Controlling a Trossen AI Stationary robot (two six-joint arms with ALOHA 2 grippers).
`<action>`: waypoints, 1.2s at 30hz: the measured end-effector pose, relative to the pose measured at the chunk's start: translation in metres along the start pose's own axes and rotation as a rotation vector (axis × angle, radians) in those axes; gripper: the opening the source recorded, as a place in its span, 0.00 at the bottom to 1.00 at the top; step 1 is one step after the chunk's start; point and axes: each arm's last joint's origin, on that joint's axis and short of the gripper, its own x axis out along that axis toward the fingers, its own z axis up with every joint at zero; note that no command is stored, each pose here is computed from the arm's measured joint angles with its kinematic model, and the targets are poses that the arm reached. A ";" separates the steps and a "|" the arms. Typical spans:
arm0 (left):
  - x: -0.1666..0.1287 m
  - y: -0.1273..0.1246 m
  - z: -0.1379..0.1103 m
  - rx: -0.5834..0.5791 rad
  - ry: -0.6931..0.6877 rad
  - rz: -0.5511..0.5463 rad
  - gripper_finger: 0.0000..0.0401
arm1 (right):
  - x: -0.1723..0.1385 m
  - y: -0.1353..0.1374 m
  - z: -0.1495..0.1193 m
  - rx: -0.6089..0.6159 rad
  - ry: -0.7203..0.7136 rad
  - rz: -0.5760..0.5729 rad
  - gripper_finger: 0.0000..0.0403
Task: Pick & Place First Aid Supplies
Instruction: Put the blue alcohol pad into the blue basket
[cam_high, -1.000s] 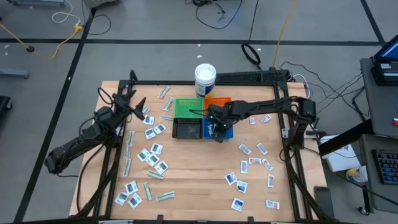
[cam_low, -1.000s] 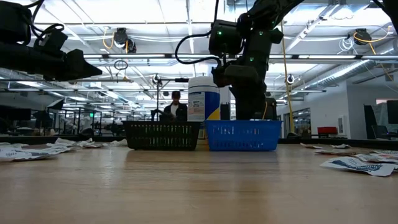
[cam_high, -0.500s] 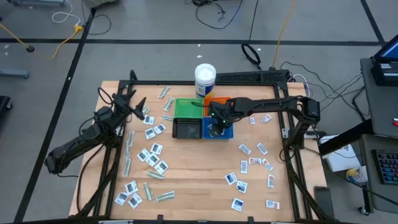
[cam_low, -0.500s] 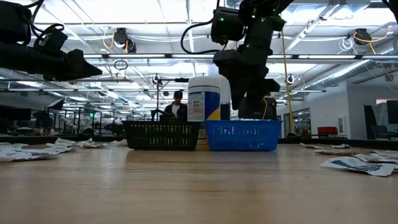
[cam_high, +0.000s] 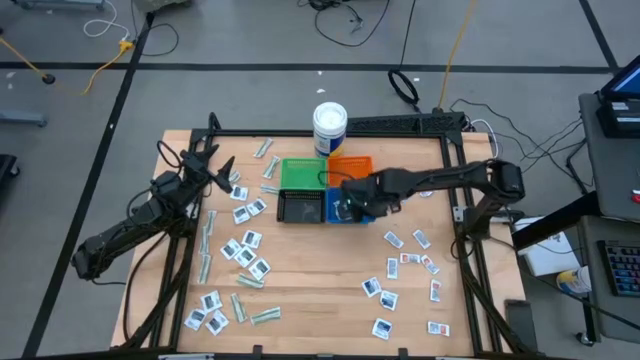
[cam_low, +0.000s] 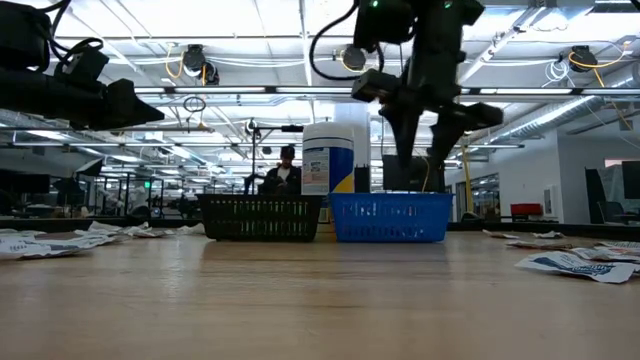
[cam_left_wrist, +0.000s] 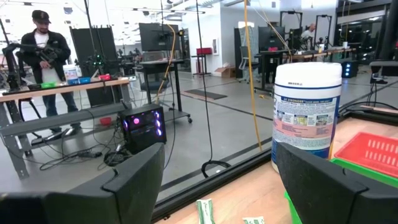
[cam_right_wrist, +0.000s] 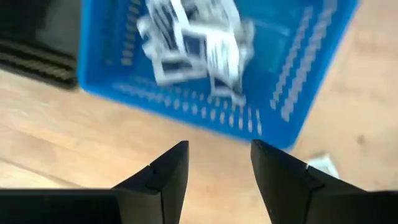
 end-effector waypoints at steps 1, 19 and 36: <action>0.000 0.000 0.000 0.000 0.000 0.000 0.77 | 0.000 0.000 -0.008 0.015 0.000 -0.004 0.41; 0.000 0.000 0.000 0.000 0.000 0.000 0.77 | 0.010 -0.027 -0.162 0.072 0.057 -0.050 0.41; 0.000 0.000 0.000 0.000 0.000 0.000 0.77 | 0.033 -0.035 -0.222 -0.007 0.099 -0.021 0.41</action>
